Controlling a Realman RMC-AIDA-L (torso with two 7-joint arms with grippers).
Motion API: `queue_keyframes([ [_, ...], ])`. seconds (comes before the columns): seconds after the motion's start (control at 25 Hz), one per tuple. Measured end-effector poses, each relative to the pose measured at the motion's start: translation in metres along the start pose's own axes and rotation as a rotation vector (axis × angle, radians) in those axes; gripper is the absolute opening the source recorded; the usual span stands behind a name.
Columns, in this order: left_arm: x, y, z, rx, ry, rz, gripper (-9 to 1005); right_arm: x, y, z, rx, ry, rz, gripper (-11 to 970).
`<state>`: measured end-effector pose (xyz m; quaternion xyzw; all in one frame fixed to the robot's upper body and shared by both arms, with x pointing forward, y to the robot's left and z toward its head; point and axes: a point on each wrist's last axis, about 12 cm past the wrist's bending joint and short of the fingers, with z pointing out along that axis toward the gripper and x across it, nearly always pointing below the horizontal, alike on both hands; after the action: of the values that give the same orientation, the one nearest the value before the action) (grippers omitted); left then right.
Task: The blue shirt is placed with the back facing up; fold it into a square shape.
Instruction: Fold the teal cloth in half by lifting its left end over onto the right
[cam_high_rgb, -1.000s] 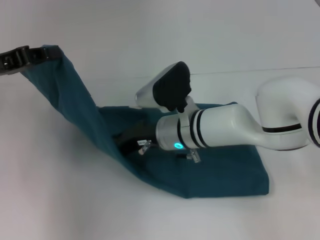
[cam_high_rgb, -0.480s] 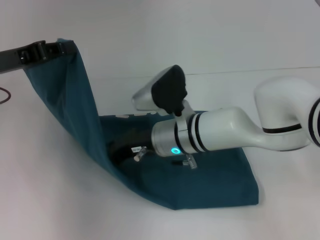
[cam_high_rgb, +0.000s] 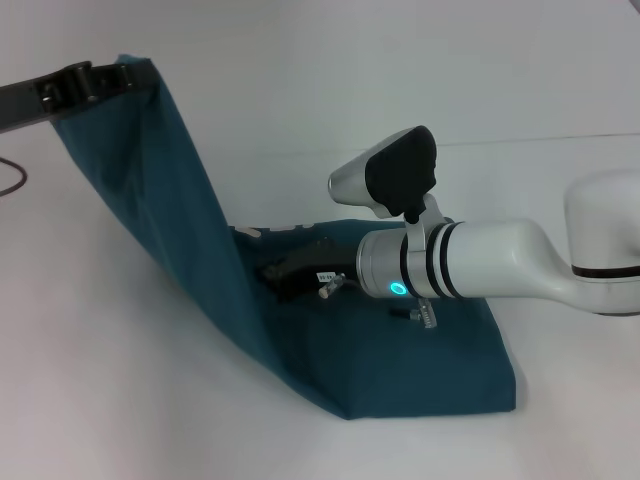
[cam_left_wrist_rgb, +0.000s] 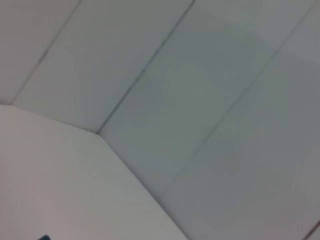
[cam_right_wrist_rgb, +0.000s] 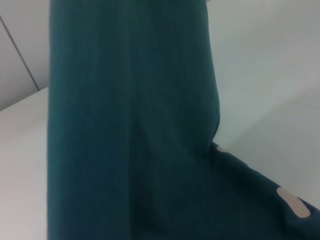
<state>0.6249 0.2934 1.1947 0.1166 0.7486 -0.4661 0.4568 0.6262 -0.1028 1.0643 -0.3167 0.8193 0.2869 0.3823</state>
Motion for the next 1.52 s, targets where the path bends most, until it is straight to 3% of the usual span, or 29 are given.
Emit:
queue_keyframes([
  [0.56,0.014,-0.035,0.043,0.205,-0.009,0.019,26,0.007,0.018,0.005,-0.082,0.003,-0.034,20],
  [0.72,0.025,-0.047,0.057,0.266,-0.009,0.018,26,0.028,0.002,-0.008,-0.029,-0.035,0.056,20],
  [0.88,0.037,-0.056,0.07,0.302,-0.004,0.011,27,0.057,-0.032,-0.044,0.053,-0.132,0.159,20],
  [1.12,0.063,-0.065,0.096,0.362,0.0,-0.033,28,0.084,-0.078,-0.124,0.143,-0.268,0.222,20],
  [1.28,0.079,-0.069,0.11,0.382,0.006,-0.054,29,0.095,-0.097,-0.173,0.218,-0.314,0.25,20],
  [1.36,0.099,-0.077,0.129,0.4,0.016,-0.079,30,0.101,-0.103,-0.192,0.255,-0.314,0.26,20],
  [1.52,0.113,-0.083,0.142,0.401,0.015,-0.083,30,0.11,-0.108,-0.214,0.295,-0.308,0.265,20],
])
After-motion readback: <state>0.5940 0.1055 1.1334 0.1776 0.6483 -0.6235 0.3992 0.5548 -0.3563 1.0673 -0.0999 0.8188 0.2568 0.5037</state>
